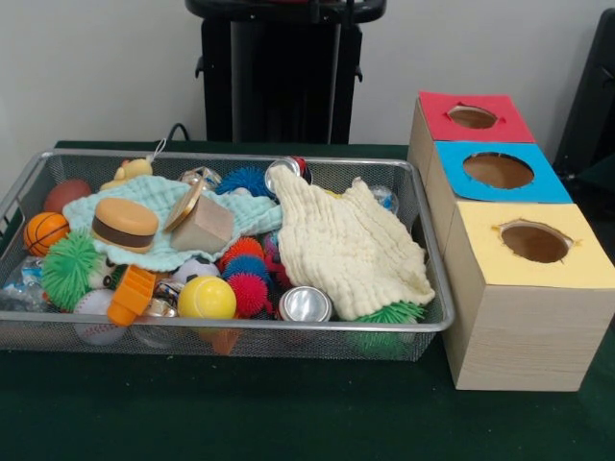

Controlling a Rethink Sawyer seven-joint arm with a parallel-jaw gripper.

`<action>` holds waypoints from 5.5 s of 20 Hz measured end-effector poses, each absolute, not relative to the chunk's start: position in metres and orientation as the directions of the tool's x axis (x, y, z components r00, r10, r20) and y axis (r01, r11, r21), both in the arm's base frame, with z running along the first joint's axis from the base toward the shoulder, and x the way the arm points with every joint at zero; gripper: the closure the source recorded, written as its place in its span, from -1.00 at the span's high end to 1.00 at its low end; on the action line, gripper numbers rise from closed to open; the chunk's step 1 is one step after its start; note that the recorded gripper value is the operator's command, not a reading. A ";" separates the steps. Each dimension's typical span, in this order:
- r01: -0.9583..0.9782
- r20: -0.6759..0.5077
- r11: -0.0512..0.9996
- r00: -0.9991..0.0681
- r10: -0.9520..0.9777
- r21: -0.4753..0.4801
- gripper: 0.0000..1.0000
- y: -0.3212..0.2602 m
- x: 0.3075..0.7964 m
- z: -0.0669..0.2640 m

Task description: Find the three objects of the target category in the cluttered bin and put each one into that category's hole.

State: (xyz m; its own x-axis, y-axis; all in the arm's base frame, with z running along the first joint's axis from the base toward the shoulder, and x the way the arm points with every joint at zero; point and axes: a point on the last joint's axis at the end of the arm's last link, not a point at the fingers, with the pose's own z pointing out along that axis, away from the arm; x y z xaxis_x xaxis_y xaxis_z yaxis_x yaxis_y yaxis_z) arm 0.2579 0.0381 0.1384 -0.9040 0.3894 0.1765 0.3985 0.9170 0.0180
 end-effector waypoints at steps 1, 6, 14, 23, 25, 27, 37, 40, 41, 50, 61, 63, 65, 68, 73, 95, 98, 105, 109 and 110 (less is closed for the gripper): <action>0.399 0.175 0.917 -0.904 0.389 0.022 1.00 0.036 0.259 0.138; 0.397 0.174 0.917 -0.906 0.385 0.039 1.00 0.030 0.269 0.134; 0.384 0.159 0.922 -0.915 0.372 0.054 1.00 0.017 0.302 0.117; 0.377 0.173 0.925 -0.915 0.364 0.049 1.00 -0.005 0.346 0.102; 0.375 0.178 0.926 -0.915 0.362 0.049 1.00 -0.009 0.353 0.100; 0.371 0.181 0.927 -0.916 0.357 0.050 1.00 -0.012 0.363 0.097; 0.359 0.140 0.932 -0.927 0.349 0.053 1.00 -0.029 0.401 0.082; 0.355 0.125 0.934 -0.930 0.346 0.052 1.00 -0.035 0.413 0.077; 0.353 0.123 0.934 -0.931 0.345 0.052 1.00 -0.037 0.415 0.076; 0.343 0.124 0.938 -0.934 0.335 0.054 1.00 -0.041 0.434 0.076; 0.336 0.145 0.941 -0.934 0.326 0.049 1.00 -0.048 0.455 0.080; 0.337 0.155 0.941 -0.932 0.326 0.045 1.00 -0.052 0.461 0.082; 0.336 0.166 0.941 -0.931 0.325 0.042 1.00 -0.055 0.465 0.083; 0.334 0.184 0.942 -0.929 0.322 0.037 1.00 -0.059 0.477 0.087; 0.327 0.189 0.944 -0.930 0.315 0.037 1.00 -0.065 0.498 0.094; 0.338 0.006 0.939 -0.941 0.338 0.059 1.00 -0.108 0.614 0.097; 0.338 -0.019 0.939 -0.940 0.339 0.058 1.00 -0.111 0.625 0.100; 0.327 -0.059 0.943 -0.942 0.330 0.056 1.00 -0.110 0.641 0.107; 0.316 -0.069 0.947 -0.945 0.319 0.052 1.00 -0.106 0.645 0.109; 0.310 -0.073 0.950 -0.947 0.313 0.048 1.00 -0.106 0.646 0.109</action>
